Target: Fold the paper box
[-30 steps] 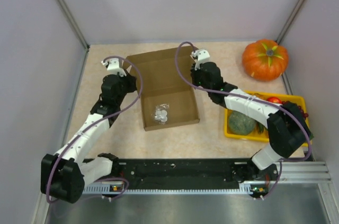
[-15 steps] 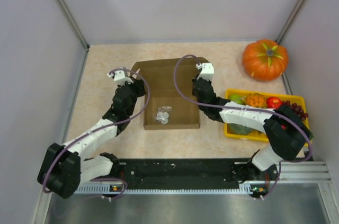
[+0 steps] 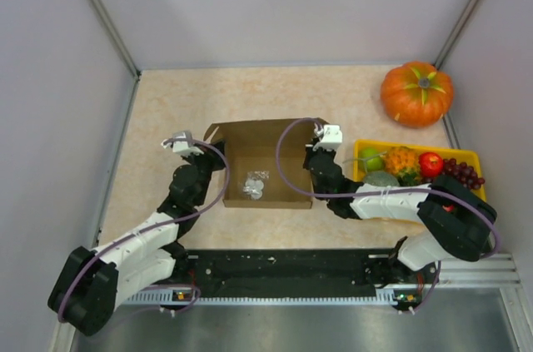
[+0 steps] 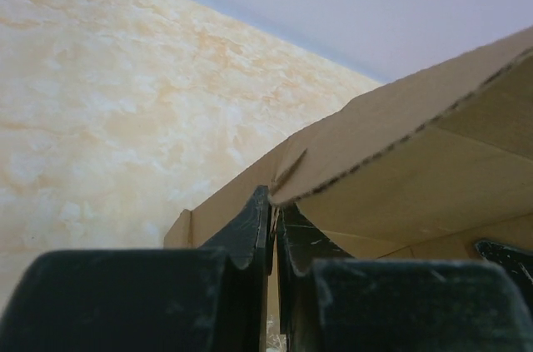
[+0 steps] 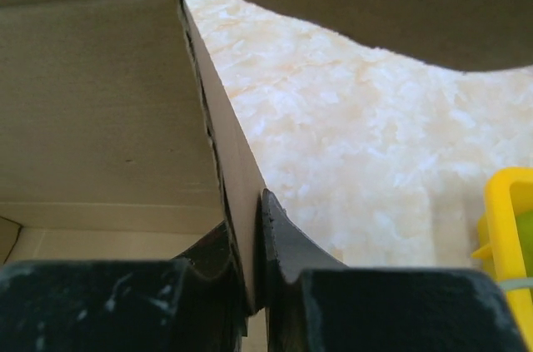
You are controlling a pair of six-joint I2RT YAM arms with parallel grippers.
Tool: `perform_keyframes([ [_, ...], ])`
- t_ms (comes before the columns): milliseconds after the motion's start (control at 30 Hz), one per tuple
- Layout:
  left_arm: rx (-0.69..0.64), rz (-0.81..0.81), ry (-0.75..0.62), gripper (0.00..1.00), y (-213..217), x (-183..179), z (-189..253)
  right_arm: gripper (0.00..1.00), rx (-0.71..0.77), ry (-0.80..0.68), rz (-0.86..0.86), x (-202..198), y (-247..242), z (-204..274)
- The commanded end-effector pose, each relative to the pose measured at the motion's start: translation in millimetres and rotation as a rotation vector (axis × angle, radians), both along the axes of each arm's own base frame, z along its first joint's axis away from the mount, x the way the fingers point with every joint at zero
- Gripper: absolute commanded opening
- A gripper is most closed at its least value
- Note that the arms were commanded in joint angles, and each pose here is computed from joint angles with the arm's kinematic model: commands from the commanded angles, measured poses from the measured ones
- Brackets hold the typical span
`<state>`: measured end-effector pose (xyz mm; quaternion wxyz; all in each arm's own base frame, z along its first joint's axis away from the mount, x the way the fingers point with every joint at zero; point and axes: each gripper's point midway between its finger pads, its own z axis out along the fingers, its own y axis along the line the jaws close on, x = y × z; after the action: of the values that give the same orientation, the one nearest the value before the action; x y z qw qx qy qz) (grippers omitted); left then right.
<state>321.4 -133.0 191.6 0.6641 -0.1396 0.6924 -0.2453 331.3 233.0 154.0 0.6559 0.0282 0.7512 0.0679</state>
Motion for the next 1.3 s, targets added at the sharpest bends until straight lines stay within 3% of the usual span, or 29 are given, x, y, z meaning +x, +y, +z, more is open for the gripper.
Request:
perform_keyframes([
  [0,0.022,-0.036,0.142,0.03,2,-24,-59,0.08,0.04,-0.02,0.007,-15,5,2],
  [167,0.015,-0.03,0.154,0.03,6,-31,-72,0.21,0.029,0.011,0.012,-29,5,-17],
  [200,0.006,-0.027,0.156,0.02,7,-32,-73,0.2,0.027,0.023,0.015,-33,2,-25],
  [233,-0.001,-0.023,0.152,0.02,7,-32,-72,0.06,0.049,0.015,0.014,-33,3,-24],
  [300,-0.015,-0.024,0.15,0.02,7,-32,-72,0.0,0.078,0.029,-0.005,-35,5,-28],
  [467,-0.027,-0.035,0.147,0.01,2,-30,-69,0.0,0.122,0.103,-0.055,-39,9,-37],
  [600,-0.011,-0.02,0.171,0.0,3,-27,-70,0.0,0.141,0.125,-0.083,-35,27,-15],
  [867,0.007,-0.012,0.202,0.0,5,-32,-87,0.01,0.061,0.135,-0.063,-49,3,-68],
  [967,0.011,-0.007,0.206,0.0,6,-32,-91,0.18,0.023,0.174,-0.02,-59,-4,-73],
  [1000,0.015,-0.007,0.207,0.0,6,-32,-92,0.4,0.017,0.19,-0.005,-63,-6,-73],
  [1033,0.024,0.001,0.212,0.0,7,-31,-95,0.5,-0.033,0.247,-0.001,-72,-16,-82],
  [1067,0.031,0.004,0.208,0.0,8,-31,-94,0.59,0.006,0.265,0.06,-82,-9,-70],
  [1100,0.037,0.005,0.208,0.0,8,-31,-95,0.77,0.001,0.288,0.093,-91,-9,-69],
  [1133,0.041,0.009,0.206,0.0,9,-31,-95,0.82,-0.057,0.361,0.115,-107,-19,-80],
  [1200,0.057,0.013,0.193,0.0,10,-30,-93,0.87,-0.033,0.426,0.263,-142,-11,-67],
  [1267,0.078,0.017,0.187,0.0,11,-29,-92,0.87,-0.061,0.509,0.389,-183,-16,-62],
])
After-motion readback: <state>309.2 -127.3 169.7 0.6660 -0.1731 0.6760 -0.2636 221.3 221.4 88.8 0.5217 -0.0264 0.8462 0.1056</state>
